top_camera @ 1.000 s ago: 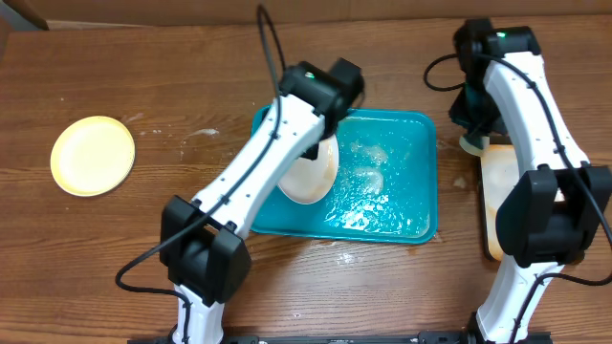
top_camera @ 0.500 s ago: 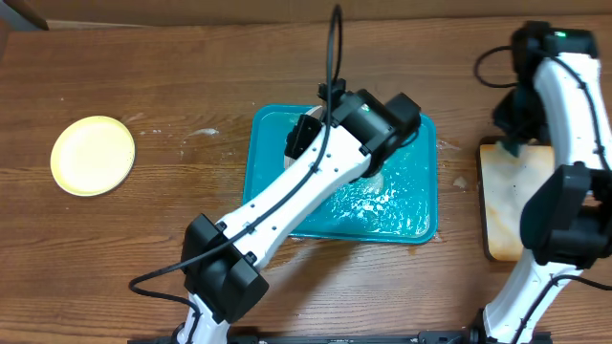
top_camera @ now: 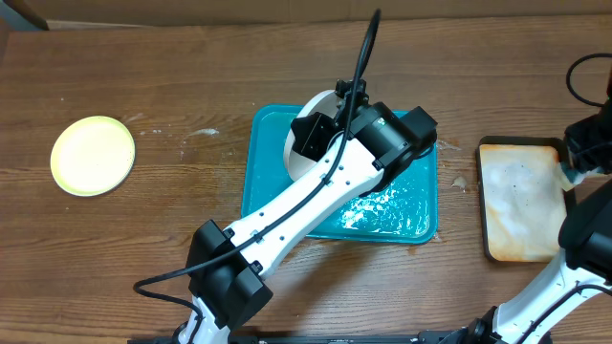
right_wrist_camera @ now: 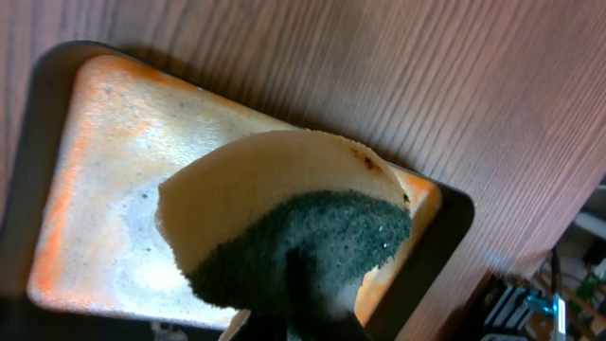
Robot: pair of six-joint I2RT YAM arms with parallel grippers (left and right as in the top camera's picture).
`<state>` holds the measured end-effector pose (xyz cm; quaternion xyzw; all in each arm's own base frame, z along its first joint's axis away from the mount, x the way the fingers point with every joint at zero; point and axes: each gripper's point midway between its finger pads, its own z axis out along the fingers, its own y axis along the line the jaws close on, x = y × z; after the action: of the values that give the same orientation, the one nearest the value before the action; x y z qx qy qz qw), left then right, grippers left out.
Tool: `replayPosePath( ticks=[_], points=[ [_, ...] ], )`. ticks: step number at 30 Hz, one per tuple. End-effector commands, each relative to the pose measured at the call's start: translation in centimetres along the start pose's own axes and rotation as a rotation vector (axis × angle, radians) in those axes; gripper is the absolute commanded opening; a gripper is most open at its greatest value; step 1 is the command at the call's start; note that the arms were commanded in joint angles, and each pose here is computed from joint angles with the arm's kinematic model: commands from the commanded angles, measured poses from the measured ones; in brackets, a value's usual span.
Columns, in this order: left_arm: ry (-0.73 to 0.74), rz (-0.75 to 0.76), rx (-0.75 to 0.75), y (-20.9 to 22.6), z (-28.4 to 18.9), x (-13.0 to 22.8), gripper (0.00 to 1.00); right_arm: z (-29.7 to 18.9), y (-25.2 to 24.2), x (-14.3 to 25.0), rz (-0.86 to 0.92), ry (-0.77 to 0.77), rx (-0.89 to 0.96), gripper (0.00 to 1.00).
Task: Clean dirty plates on tray and stack at the side
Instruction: 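Lift the white plate upright with the left gripper off the teal tray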
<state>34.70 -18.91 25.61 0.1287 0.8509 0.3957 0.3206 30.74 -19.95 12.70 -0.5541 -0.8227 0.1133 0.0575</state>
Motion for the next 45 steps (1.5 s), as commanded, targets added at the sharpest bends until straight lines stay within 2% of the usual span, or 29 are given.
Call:
replayPosePath(
  ticks=[1, 45],
  points=[
    [-0.094, -0.012, -0.085, 1.39, -0.91, -1.71, 0.04, -2.00, 0.02, 0.17, 0.016, -0.027, -0.057, 0.04],
    [-0.132, -0.009, -0.115, 1.73, -1.45, -2.20, 0.04, -2.05, 0.46, 0.30, 0.014, -0.021, -0.076, 0.04]
  ],
)
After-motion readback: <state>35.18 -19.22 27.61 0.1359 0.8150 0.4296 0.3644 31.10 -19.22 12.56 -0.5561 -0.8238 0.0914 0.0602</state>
